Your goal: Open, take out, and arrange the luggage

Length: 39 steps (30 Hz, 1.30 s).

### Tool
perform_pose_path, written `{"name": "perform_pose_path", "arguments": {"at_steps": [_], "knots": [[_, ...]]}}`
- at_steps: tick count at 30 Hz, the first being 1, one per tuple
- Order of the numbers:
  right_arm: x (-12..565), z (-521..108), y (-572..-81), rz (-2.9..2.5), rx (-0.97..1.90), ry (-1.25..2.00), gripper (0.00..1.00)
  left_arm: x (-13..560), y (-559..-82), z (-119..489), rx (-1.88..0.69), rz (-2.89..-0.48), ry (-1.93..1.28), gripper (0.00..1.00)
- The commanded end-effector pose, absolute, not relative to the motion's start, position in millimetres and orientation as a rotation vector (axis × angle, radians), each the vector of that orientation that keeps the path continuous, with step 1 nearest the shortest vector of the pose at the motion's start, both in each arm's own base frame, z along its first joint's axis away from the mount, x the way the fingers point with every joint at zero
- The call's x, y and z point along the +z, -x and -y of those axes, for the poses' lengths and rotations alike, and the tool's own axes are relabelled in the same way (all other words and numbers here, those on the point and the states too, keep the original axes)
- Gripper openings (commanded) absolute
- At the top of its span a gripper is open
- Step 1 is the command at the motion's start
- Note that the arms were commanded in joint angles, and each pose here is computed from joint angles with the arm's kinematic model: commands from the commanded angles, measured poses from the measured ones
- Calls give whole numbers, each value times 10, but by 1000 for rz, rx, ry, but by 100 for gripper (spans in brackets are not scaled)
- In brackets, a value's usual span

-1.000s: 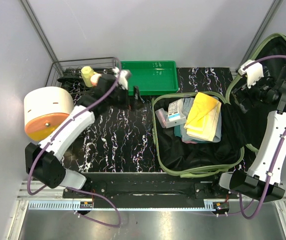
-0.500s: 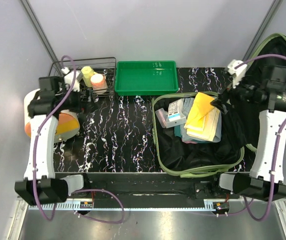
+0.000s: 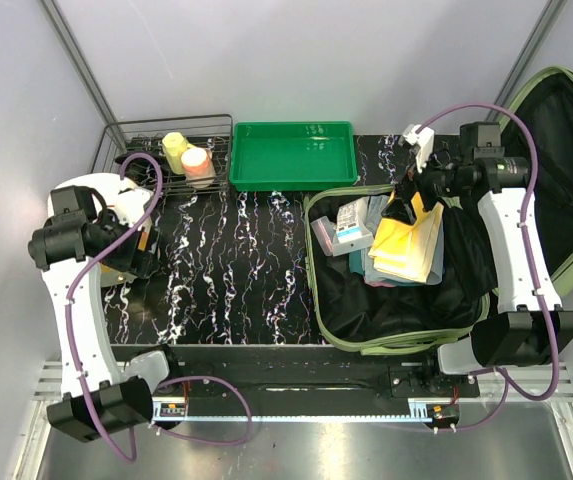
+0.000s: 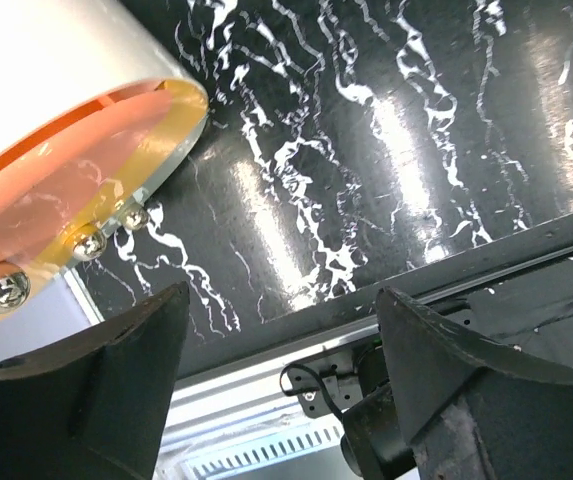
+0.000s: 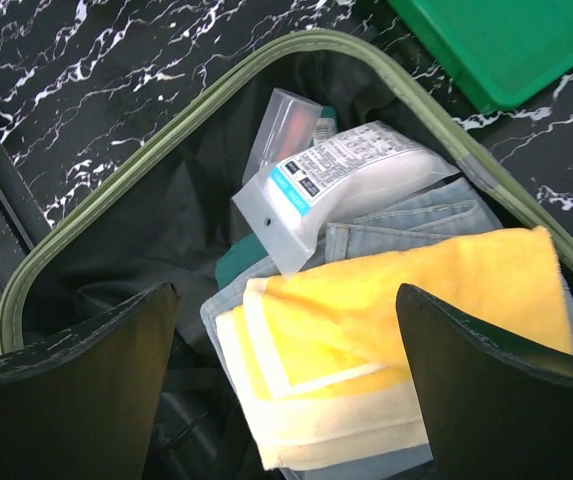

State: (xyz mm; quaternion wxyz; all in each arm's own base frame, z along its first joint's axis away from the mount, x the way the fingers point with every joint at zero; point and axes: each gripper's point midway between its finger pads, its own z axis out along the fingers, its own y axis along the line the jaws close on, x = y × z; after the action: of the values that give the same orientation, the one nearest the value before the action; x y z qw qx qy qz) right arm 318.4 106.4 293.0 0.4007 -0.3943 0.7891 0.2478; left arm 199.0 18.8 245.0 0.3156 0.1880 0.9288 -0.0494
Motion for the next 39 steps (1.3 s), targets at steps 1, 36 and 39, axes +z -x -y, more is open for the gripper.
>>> {"name": "perform_pose_path", "arguments": {"at_steps": [1,36,39], "knots": [[2926,-1152,-3184,-1971,625,1011,99,2291,-1902,-454,-14,-2614,-421,78],[2700,-1095,-3078,-2067,567,983,95,2720,-3271,1389,-611,-2226,-752,82],[2619,-1229,-3093,-2068,597,1003,93,2836,-3084,1484,-704,-2174,-721,83]]}}
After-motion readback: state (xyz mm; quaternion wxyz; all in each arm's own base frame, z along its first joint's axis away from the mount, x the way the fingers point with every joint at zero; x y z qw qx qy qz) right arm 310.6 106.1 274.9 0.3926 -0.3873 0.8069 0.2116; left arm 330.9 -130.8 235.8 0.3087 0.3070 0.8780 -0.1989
